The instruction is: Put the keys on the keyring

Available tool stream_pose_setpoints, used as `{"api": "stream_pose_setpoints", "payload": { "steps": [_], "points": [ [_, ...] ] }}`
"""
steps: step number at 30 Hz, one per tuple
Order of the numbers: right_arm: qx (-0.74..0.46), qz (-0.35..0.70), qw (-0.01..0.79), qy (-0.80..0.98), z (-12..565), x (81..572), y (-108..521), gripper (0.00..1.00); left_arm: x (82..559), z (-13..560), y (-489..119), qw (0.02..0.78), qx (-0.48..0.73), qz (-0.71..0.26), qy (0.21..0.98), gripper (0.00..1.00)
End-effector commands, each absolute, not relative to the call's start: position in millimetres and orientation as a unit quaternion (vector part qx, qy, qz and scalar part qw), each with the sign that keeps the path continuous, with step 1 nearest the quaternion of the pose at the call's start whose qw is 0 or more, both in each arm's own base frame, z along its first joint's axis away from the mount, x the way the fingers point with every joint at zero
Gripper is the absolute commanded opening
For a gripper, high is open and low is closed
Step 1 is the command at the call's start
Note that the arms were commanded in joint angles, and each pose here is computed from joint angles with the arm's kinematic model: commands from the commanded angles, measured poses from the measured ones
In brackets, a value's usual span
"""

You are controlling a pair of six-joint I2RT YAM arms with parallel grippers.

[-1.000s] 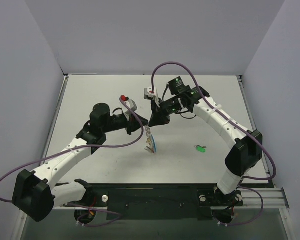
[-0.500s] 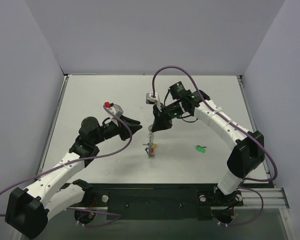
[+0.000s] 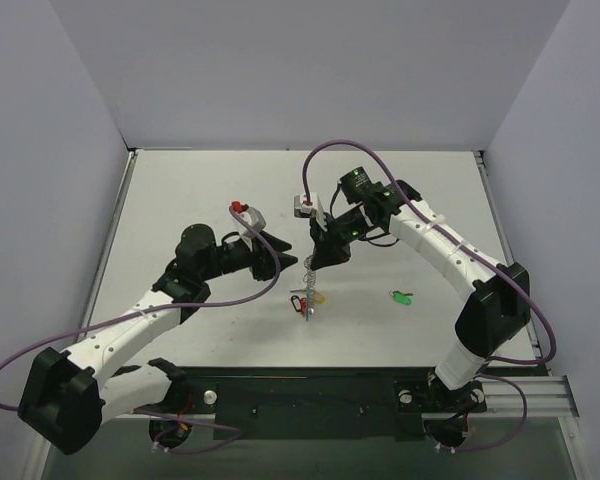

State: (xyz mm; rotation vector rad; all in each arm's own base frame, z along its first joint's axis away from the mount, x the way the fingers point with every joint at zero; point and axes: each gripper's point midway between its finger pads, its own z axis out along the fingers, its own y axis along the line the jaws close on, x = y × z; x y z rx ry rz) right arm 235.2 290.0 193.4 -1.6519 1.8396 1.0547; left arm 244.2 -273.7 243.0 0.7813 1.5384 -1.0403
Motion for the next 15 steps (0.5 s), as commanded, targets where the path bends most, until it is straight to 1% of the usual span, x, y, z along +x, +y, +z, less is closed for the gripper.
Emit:
{"api": "stream_pose_setpoints", "payload": {
  "steps": [1, 13, 15],
  "points": [
    [-0.617, 0.389, 0.24, 0.64, 215.7, 223.5, 289.5, 0.0, 242.0, 258.5, -292.5, 0.531, 0.374, -0.447, 0.615, 0.49],
    [-0.618, 0.4, 0.238, 0.634, 218.7, 219.5, 290.9, 0.0, 236.1, 245.4, -309.0, 0.513, 0.399, -0.457, 0.607, 0.46],
    [-0.617, 0.401, 0.237, 0.634, 218.8, 219.3, 291.0, 0.0, 234.6, 244.8, -311.1, 0.509, 0.401, -0.463, 0.604, 0.44]
  ]
}}
